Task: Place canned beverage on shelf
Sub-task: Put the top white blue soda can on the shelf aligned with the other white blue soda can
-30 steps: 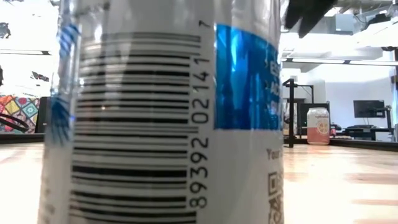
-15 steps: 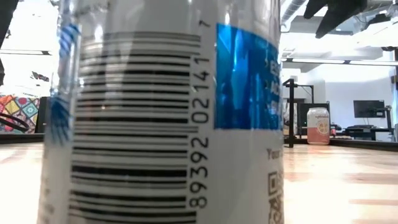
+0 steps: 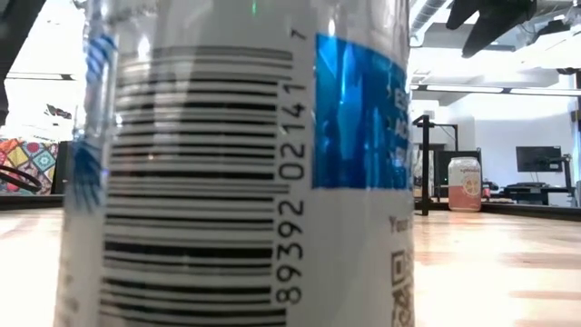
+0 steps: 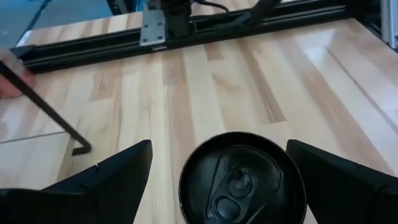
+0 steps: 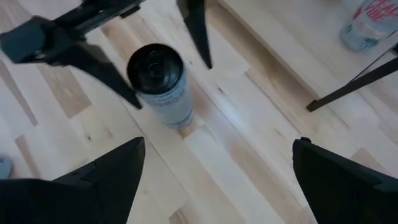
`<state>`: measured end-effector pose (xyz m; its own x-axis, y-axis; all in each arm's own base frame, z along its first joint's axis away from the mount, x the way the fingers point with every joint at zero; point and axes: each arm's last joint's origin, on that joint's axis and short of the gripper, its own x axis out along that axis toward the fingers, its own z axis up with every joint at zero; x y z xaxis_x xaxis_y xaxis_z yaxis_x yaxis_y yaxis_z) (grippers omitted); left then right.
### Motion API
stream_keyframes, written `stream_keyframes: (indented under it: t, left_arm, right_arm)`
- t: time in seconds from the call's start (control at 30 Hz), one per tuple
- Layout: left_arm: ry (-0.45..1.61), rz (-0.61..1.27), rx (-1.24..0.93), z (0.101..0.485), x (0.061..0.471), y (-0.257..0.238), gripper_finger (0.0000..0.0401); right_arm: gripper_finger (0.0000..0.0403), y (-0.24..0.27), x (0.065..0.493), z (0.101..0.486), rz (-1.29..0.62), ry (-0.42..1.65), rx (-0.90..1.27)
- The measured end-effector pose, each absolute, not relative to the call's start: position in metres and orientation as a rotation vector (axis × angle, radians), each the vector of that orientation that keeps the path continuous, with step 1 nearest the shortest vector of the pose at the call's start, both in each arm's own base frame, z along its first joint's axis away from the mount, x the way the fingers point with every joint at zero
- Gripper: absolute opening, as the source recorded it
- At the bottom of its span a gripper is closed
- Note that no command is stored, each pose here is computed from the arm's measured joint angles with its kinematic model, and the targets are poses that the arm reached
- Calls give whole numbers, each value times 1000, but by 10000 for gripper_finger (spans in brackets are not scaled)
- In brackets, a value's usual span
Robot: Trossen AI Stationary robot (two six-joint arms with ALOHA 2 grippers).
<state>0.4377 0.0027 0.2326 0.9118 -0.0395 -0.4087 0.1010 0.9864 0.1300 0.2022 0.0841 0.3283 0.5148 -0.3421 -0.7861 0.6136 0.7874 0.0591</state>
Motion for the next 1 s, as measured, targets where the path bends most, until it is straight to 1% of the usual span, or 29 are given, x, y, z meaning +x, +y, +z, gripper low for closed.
stream_keyframes:
  t: [0.5, 0.6, 0.83, 1.0]
  left_arm:
    - [479, -56, 103, 230, 435, 3, 355]
    - [484, -44, 116, 229, 435, 3, 334]
    - [503, -77, 116, 227, 434, 2, 239]
    - [503, -119, 124, 231, 432, 2, 239]
  right_arm:
    - [384, 84, 203, 328, -577, 857, 345]
    - [384, 84, 203, 329, -576, 855, 346]
    - [384, 84, 204, 329, -573, 849, 352]
    - [384, 85, 204, 329, -571, 844, 356]
